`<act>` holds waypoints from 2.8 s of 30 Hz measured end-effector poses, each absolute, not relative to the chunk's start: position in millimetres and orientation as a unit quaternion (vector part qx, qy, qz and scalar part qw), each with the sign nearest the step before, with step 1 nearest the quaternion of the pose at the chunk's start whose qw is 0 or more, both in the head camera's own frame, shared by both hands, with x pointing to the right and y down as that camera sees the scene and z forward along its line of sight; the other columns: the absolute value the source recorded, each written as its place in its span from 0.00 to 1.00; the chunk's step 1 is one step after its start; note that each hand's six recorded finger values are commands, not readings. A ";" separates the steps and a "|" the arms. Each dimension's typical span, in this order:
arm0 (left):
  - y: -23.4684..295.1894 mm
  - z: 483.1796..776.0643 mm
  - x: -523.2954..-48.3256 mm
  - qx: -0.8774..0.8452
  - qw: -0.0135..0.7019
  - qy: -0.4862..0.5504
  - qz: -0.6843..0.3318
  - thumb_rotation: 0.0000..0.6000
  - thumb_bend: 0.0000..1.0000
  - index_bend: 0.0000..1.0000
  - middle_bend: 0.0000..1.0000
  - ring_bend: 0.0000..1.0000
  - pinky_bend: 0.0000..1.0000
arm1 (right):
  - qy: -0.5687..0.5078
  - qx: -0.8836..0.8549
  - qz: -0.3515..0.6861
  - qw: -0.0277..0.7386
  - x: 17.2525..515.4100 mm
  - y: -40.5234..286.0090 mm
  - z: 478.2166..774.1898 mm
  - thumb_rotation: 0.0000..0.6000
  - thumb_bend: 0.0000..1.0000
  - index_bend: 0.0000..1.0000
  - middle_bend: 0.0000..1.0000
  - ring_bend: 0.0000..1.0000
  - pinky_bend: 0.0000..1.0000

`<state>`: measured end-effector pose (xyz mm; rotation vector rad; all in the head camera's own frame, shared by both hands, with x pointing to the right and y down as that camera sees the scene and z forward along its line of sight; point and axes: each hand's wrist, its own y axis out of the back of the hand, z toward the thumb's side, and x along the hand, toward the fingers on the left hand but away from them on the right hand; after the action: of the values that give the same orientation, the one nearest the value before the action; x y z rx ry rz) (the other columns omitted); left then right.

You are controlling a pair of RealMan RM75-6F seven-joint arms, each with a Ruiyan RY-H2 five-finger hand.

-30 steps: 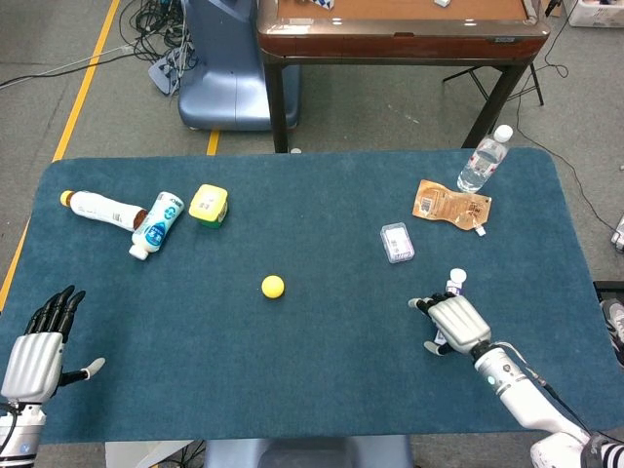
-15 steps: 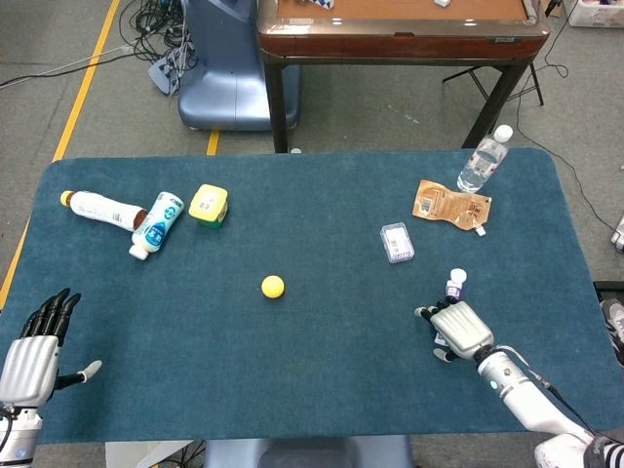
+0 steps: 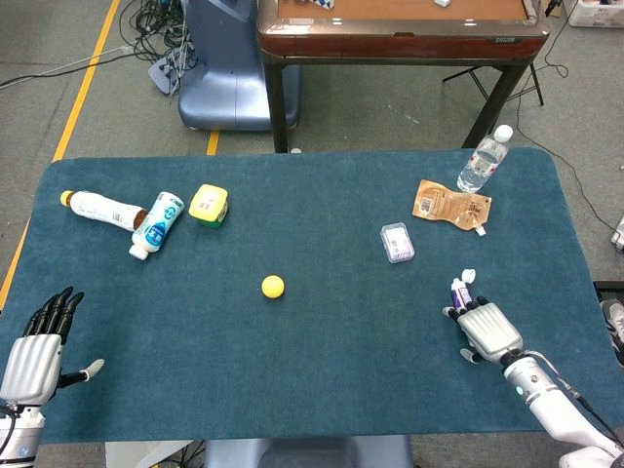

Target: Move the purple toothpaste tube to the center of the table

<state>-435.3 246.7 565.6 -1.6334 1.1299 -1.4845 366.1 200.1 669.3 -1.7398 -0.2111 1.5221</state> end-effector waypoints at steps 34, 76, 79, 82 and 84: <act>243.2 568.8 -431.6 -0.631 0.325 0.424 -0.563 1.00 0.04 0.00 0.00 0.00 0.08 | -0.176 -0.678 0.657 0.278 401.5 159.9 685.6 1.00 0.30 0.06 0.24 0.26 0.20; 249.4 570.2 -438.3 -0.631 0.316 0.425 -0.567 1.00 0.05 0.00 0.00 0.00 0.08 | -0.165 -0.661 0.645 0.347 377.1 165.7 688.2 1.00 0.28 0.27 0.38 0.29 0.21; 249.9 569.9 -439.4 -0.630 0.315 0.427 -0.567 1.00 0.05 0.00 0.00 0.00 0.08 | -0.156 -0.661 0.647 0.346 371.7 164.1 695.8 1.00 0.29 0.29 0.39 0.29 0.21; 249.9 569.3 -440.9 -0.628 0.316 0.429 -0.567 1.00 0.04 0.00 0.00 0.00 0.08 | -0.150 -0.663 0.646 0.347 365.9 163.9 700.9 1.00 0.29 0.32 0.40 0.30 0.21; 250.0 569.1 -441.7 -0.628 0.316 0.429 -0.568 1.00 0.05 0.00 0.00 0.00 0.08 | -0.147 -0.664 0.646 0.347 363.3 164.3 703.8 1.00 0.29 0.33 0.41 0.31 0.21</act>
<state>-441.7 250.0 569.1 -1.6542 1.1298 -1.4950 363.3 164.3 703.8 -1.7216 -0.3804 1.6771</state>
